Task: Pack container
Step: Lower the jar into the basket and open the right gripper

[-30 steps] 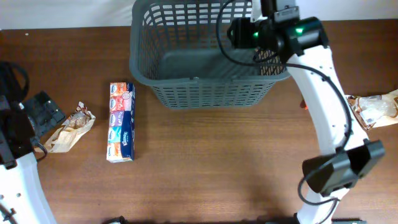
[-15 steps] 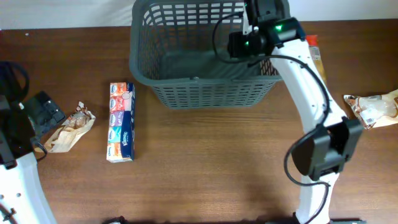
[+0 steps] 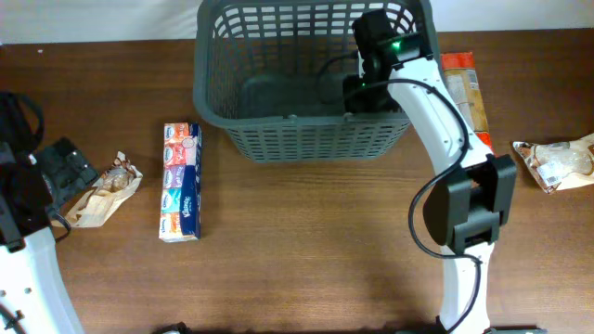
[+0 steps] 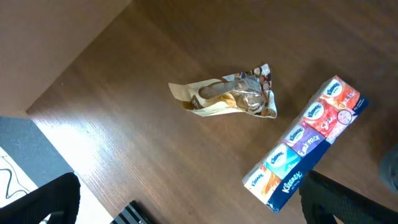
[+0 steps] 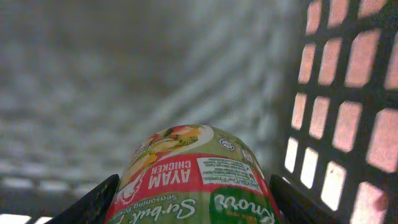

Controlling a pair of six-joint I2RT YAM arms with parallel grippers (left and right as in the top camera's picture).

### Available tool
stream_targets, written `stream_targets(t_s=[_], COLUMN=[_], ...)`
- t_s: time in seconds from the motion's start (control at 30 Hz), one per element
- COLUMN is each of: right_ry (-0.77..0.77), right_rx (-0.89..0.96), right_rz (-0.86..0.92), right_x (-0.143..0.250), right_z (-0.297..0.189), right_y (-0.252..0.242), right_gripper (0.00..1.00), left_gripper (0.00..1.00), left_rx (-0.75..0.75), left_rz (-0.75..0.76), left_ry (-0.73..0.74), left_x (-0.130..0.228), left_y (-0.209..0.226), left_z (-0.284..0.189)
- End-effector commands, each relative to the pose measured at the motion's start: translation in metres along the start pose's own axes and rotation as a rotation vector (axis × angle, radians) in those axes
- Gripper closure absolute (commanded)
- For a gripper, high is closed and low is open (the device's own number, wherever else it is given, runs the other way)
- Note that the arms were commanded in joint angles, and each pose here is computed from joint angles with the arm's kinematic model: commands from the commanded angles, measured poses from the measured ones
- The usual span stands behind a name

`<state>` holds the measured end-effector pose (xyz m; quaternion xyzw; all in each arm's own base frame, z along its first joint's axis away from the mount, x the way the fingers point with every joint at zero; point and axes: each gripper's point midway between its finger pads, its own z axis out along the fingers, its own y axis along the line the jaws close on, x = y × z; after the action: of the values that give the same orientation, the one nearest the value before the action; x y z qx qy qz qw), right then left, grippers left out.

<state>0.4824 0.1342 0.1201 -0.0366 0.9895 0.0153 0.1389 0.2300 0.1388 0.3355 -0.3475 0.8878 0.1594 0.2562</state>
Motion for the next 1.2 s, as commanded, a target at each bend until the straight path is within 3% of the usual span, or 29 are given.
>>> stream_targets(t_s=[0.0, 1.07, 1.17], right_ry=[0.041, 0.104, 0.106], right_rx=[0.028, 0.017, 0.017], right_rz=[-0.012, -0.014, -0.014], right_x=[0.007, 0.02, 0.021], right_z=[0.011, 0.026, 0.026], right_y=[-0.003, -0.001, -0.001], right_gripper=[0.96, 0.96, 0.88], left_gripper=[0.01, 0.01, 0.01], left_rx=[-0.004, -0.008, -0.008], left_rz=[-0.012, -0.008, -0.008], left_ry=[0.013, 0.023, 0.023], left_x=[0.002, 0.004, 0.004], left_y=[0.002, 0.002, 0.002], left_z=[0.001, 0.001, 0.001])
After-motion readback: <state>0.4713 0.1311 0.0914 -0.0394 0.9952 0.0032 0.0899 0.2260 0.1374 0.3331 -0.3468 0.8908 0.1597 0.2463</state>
